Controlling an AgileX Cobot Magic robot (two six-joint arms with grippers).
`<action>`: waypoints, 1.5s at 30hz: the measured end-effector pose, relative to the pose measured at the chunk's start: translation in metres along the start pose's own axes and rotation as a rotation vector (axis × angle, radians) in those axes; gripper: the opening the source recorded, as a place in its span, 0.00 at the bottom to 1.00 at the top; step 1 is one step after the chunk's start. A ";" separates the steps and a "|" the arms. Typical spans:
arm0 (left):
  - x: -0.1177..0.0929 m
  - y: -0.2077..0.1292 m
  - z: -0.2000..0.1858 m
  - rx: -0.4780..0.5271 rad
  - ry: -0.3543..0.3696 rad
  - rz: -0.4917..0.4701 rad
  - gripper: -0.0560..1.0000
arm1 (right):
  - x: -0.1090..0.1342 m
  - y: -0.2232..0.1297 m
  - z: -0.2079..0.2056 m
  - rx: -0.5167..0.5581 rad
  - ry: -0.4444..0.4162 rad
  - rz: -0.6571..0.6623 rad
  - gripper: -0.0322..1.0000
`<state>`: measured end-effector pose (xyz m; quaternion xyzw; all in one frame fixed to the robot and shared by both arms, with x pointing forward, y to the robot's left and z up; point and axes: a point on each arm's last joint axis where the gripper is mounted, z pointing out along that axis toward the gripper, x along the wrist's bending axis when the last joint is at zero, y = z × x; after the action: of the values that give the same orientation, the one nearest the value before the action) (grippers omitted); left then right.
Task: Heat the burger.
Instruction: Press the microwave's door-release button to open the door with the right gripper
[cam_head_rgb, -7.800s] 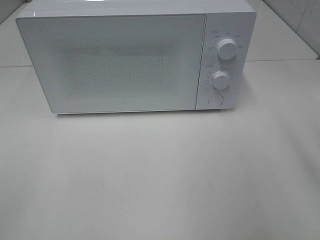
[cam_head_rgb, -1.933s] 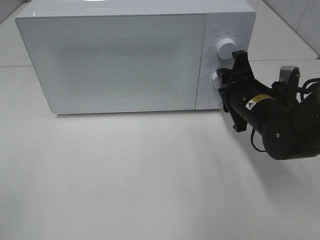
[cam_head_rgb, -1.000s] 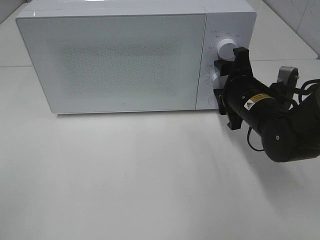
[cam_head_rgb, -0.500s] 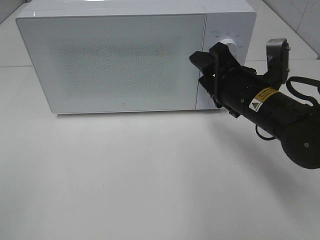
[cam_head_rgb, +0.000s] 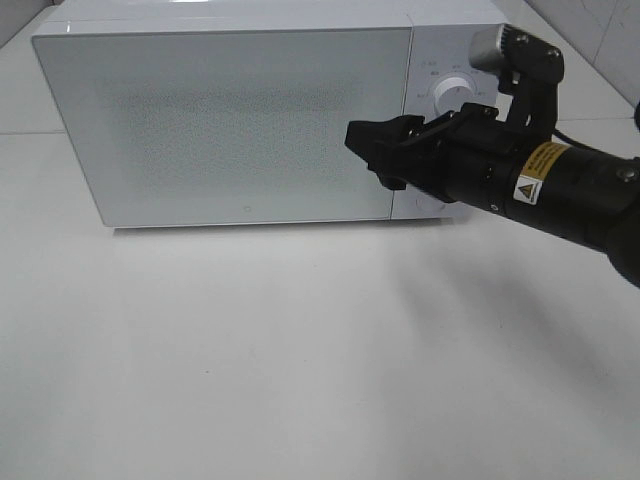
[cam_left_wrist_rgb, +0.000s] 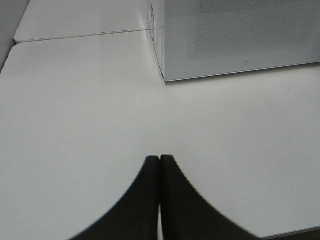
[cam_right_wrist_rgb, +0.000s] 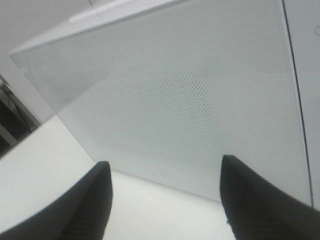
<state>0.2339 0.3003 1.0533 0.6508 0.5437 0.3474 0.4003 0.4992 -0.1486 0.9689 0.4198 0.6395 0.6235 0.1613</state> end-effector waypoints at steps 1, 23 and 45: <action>0.000 0.000 0.000 0.000 0.000 0.000 0.05 | 0.001 0.003 0.000 0.036 -0.008 -0.042 0.62; 0.000 0.000 0.000 0.000 -0.001 -0.001 0.05 | -0.021 0.047 -0.022 0.433 -0.493 -0.144 0.58; 0.000 0.000 0.000 0.000 -0.001 -0.001 0.05 | -0.053 0.055 -0.064 0.891 -0.702 0.080 0.58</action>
<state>0.2339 0.3002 1.0533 0.6508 0.5436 0.3470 0.4007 0.5022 -0.2371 1.0145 0.6534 0.7323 0.1222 0.1477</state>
